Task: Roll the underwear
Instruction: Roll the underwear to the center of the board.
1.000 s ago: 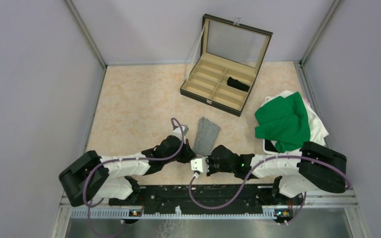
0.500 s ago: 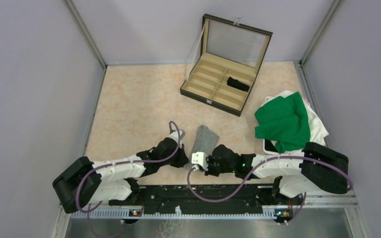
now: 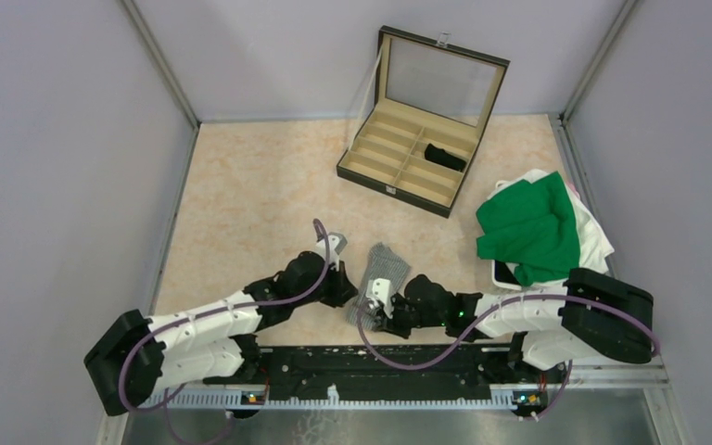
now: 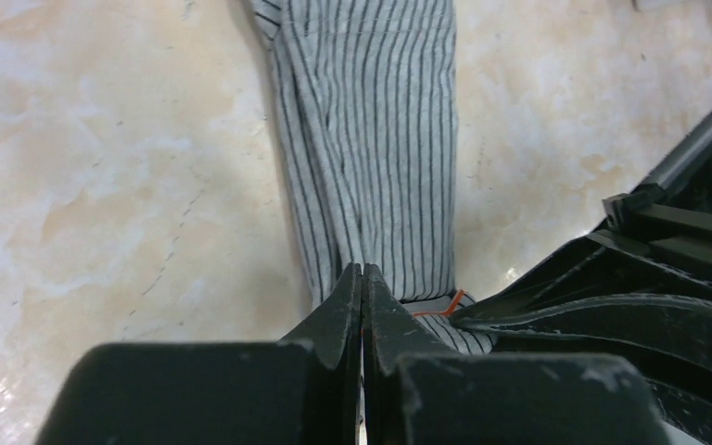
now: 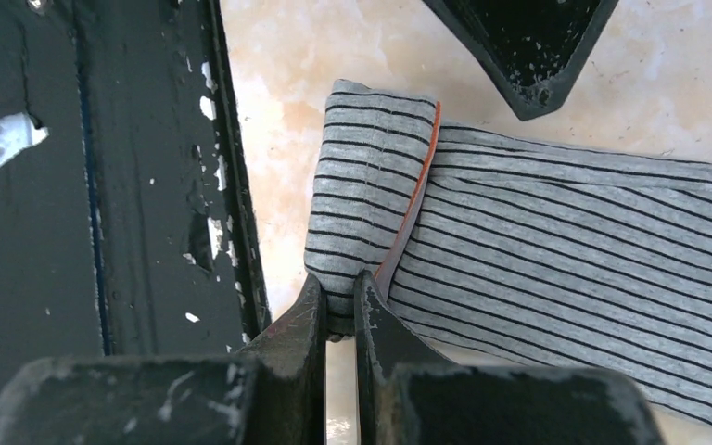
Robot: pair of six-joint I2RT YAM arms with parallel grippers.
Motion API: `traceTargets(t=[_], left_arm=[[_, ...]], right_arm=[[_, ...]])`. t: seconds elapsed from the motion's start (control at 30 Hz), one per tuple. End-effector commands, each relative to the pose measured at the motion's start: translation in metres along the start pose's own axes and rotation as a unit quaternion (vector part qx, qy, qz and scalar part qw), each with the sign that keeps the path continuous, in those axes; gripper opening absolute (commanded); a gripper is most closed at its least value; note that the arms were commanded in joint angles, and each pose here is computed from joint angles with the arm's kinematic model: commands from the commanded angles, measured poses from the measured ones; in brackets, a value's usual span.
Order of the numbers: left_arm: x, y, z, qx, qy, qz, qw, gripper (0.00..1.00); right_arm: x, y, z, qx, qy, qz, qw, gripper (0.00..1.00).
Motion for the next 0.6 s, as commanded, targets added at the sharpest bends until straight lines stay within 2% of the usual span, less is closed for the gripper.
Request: traceTargets(t=[0.0,0.23,0.57], left_arm=[[0.018,0.005,-0.025,-0.076,0.030,-0.014,0.997,0.00],[0.011,0.024,-0.032,-0.114,0.049,0.012,0.992,0.00],[-0.012,0.042,-0.019,-0.100,0.043,0.053,0.993,0.00]], right_arm=[[0.007,-0.003,0.011,0.018,0.050,-0.040,0.998,0.00],[0.004,-0.006,0.012,0.015,0.070,-0.050,0.996,0.00],[-0.005,-0.012,0.010,0.011,0.134,-0.060,0.989,0.00]])
Point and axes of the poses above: each gripper's point midway between its finger pads, its own y axis out along the fingers, its own z axis along the line the jaws close on, x = y × z, the point moved 5 cm from there along -y, back along the fingers, and after that the axes turned 3 degrees about y, right-handed, at the moved point
